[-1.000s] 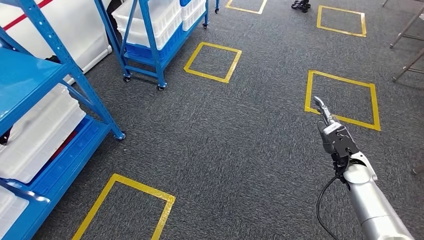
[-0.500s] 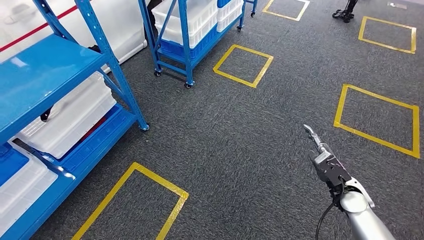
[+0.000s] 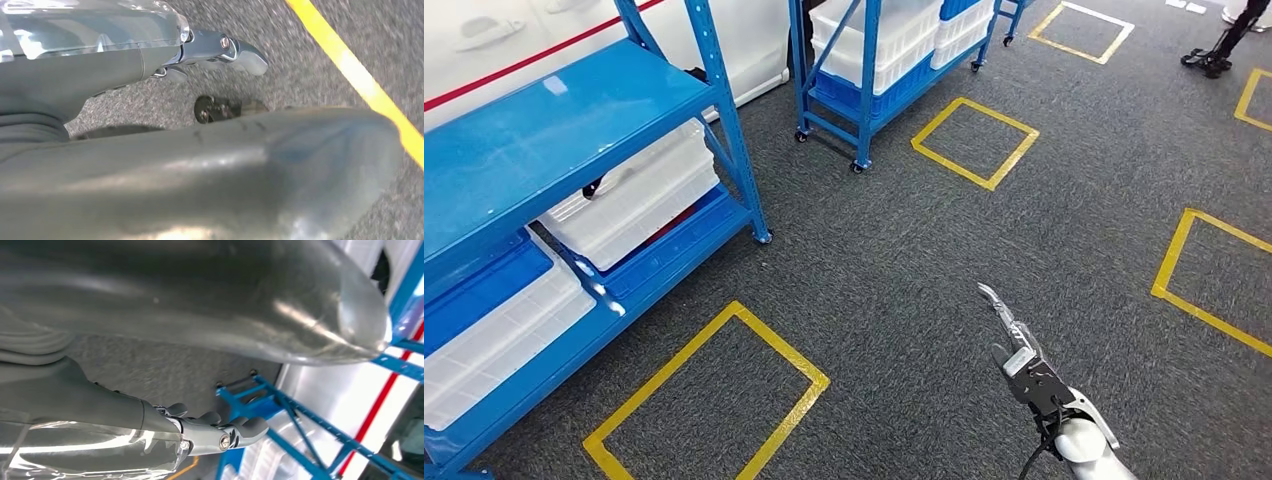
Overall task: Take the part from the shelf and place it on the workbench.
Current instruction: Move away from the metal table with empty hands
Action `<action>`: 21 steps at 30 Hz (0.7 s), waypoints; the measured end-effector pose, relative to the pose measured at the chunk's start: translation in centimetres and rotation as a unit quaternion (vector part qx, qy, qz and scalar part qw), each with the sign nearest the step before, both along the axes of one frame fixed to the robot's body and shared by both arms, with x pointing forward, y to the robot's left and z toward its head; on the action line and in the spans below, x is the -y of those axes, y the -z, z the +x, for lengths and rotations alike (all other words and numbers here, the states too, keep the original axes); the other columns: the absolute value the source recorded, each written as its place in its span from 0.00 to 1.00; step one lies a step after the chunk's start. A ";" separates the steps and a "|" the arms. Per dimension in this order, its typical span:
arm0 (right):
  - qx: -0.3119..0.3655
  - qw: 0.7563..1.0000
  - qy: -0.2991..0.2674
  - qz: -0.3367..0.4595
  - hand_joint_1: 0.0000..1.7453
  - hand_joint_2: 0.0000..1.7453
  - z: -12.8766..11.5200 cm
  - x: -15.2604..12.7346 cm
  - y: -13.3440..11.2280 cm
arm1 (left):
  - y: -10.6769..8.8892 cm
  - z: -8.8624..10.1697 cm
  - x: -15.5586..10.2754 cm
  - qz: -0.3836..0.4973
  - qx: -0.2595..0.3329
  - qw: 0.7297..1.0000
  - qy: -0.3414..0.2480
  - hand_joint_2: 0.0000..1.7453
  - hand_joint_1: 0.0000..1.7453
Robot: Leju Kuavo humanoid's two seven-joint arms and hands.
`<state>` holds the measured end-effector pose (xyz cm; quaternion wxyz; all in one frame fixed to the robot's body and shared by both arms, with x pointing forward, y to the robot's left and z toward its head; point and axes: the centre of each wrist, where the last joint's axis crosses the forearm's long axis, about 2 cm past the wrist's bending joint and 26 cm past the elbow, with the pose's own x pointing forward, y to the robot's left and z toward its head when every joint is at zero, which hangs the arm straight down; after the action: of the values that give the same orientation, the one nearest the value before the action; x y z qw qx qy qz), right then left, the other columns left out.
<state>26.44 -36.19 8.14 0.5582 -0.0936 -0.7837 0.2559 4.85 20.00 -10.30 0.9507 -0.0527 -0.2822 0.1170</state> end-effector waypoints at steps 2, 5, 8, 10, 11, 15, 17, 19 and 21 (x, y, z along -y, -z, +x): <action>0.003 1.000 -0.001 0.007 0.00 0.00 0.1 -0.4 0.0 | 0.0 0.0 -0.2 0.001 0.002 1.000 -0.006 0.00 0.00; 0.004 1.000 0.007 0.025 0.00 0.00 -0.4 -0.6 0.6 | 0.0 0.2 -0.3 -0.002 0.008 1.000 -0.016 0.00 0.00; 0.012 0.999 0.014 0.048 0.00 0.00 -0.8 -1.3 1.0 | 0.1 0.0 -0.5 -0.003 0.011 1.000 -0.026 0.00 0.00; 0.025 0.998 0.021 0.055 0.00 0.00 -1.0 -1.9 1.1 | 0.1 -0.1 -0.8 -0.001 0.014 0.999 -0.033 0.00 0.00; 0.031 0.998 0.026 0.056 0.00 0.00 -1.2 -2.2 1.2 | 0.2 -0.1 -1.0 0.001 0.015 0.999 -0.035 0.00 0.00; 0.043 0.997 0.033 0.055 0.00 0.00 -2.4 -3.5 1.4 | 0.4 -0.9 -1.9 0.011 0.010 0.999 -0.043 0.00 0.00; 0.046 0.997 0.031 0.060 0.00 0.00 -2.8 -4.2 1.3 | 0.5 -1.1 -2.4 0.017 0.006 0.999 -0.050 0.00 0.00; 0.042 0.996 0.033 0.066 0.00 0.00 -3.4 -4.5 1.5 | 0.5 -0.9 -2.6 0.019 0.007 0.998 -0.056 0.00 0.00; 0.036 0.996 0.040 0.069 0.00 0.00 -4.4 -4.5 1.8 | 0.5 -0.8 -2.6 0.019 0.008 0.998 -0.056 0.00 0.00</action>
<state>22.07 -31.70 6.33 0.5450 -0.0950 -0.8145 0.1748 4.00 22.65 -10.80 0.9412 -0.0193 -0.2944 0.1644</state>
